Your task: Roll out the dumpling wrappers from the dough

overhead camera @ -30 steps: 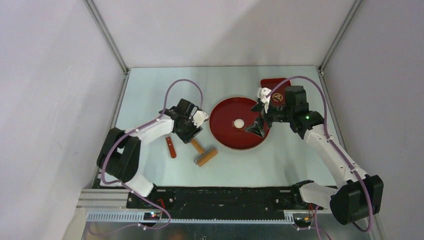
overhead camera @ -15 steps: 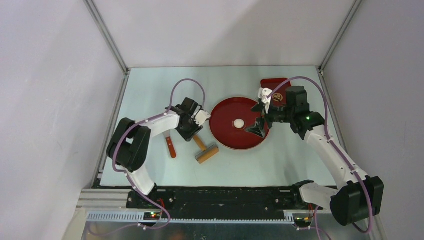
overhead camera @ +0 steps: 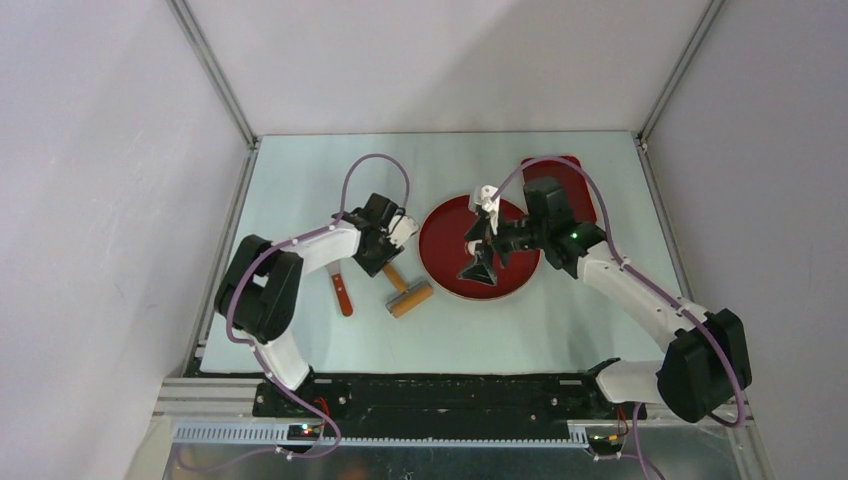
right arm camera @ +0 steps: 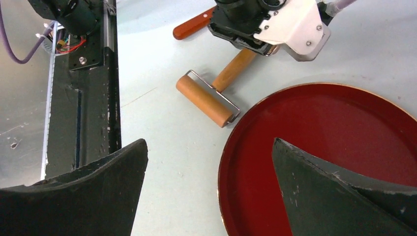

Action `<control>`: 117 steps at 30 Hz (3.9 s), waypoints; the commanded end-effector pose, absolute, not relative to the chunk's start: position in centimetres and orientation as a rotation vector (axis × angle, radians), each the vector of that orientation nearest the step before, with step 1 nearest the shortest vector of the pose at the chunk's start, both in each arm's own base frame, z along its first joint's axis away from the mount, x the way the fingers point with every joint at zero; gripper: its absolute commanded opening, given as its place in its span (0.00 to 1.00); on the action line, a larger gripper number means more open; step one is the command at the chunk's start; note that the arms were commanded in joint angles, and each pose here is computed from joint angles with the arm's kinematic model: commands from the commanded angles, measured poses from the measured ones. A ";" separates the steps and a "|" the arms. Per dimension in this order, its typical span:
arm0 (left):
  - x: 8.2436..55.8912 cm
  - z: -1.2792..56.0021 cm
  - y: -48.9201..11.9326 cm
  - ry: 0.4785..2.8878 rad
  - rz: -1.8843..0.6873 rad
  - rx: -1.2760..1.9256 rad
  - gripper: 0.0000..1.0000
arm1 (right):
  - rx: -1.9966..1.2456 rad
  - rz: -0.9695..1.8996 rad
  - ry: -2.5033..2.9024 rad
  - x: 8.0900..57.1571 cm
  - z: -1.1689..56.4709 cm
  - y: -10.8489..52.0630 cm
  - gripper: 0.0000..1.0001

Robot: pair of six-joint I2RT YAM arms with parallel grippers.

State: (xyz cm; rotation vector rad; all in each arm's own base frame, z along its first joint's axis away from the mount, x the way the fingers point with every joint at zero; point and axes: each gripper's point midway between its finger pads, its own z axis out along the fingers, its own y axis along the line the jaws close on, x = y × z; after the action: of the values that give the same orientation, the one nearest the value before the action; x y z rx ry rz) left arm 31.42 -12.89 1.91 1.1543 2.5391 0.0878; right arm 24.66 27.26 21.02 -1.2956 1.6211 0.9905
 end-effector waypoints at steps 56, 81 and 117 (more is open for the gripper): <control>30.0 2.8 -19.0 2.787 -0.379 0.354 0.63 | -1.181 0.857 1.521 26.9 25.1 20.5 0.99; 26.5 3.8 -15.2 2.621 -0.162 1.122 0.30 | -1.199 0.921 1.467 25.1 26.5 20.8 0.99; 31.4 0.2 -17.7 2.891 -0.215 0.551 0.39 | -1.255 0.945 1.447 24.1 25.9 21.3 0.99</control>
State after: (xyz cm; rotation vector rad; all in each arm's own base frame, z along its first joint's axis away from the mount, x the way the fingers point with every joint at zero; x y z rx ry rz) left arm 31.01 -18.42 1.61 0.5516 2.8701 -0.3014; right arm 24.45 20.89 25.79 -1.2250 1.4775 0.9413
